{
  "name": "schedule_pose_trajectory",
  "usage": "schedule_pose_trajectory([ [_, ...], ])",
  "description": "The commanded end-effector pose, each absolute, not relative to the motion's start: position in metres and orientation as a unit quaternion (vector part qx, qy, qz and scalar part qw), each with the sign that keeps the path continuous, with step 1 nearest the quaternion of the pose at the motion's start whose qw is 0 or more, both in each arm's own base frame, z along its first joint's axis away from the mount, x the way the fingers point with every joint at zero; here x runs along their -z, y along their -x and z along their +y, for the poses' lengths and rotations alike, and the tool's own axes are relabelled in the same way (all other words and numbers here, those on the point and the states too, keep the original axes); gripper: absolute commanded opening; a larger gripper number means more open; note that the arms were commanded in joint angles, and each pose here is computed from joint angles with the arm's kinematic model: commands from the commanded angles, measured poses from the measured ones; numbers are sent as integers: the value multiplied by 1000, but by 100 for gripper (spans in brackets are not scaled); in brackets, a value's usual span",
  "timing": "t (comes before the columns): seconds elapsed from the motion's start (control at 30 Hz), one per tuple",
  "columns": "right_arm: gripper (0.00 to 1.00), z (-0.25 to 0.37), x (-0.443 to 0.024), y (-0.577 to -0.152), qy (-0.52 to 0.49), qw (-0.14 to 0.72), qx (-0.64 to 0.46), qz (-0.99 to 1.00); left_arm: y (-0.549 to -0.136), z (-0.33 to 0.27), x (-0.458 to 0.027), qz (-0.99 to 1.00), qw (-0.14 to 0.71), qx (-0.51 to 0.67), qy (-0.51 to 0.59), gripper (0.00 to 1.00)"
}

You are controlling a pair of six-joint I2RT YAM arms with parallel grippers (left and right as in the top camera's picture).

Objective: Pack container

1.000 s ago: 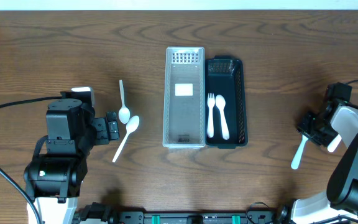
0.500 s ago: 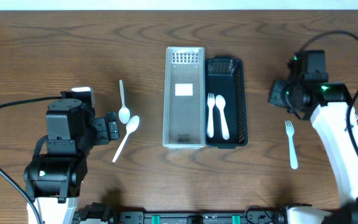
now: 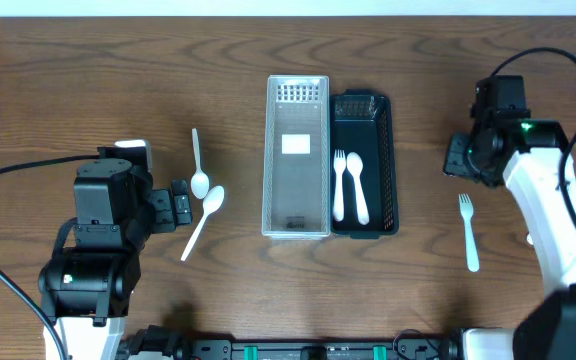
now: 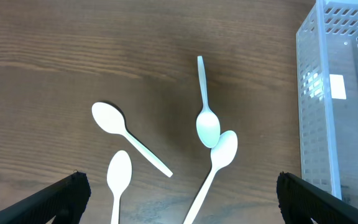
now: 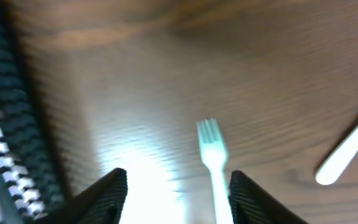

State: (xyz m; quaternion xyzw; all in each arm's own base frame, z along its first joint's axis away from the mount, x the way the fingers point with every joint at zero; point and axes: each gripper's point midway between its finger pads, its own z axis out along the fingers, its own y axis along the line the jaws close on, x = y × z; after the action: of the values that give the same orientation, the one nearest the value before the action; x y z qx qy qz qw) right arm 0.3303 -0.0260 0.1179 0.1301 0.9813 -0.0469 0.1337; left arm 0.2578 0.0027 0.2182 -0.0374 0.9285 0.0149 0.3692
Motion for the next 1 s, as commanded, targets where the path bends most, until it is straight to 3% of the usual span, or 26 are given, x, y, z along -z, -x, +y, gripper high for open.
schedule_pose_trajectory([
  [0.0, 58, -41, -98, -327, -107, 97, 72, 987, -259, 4, -225, 925, 376, -15, 44, 98],
  [0.43, 64, -44, -28, -313, -109, -21, 76, 991, -259, 4, -225, 925, 376, -15, 44, 98],
  [0.97, 67, -55, 16, -285, -146, -37, 47, 987, -259, 4, -225, 925, 376, -15, 44, 98],
])
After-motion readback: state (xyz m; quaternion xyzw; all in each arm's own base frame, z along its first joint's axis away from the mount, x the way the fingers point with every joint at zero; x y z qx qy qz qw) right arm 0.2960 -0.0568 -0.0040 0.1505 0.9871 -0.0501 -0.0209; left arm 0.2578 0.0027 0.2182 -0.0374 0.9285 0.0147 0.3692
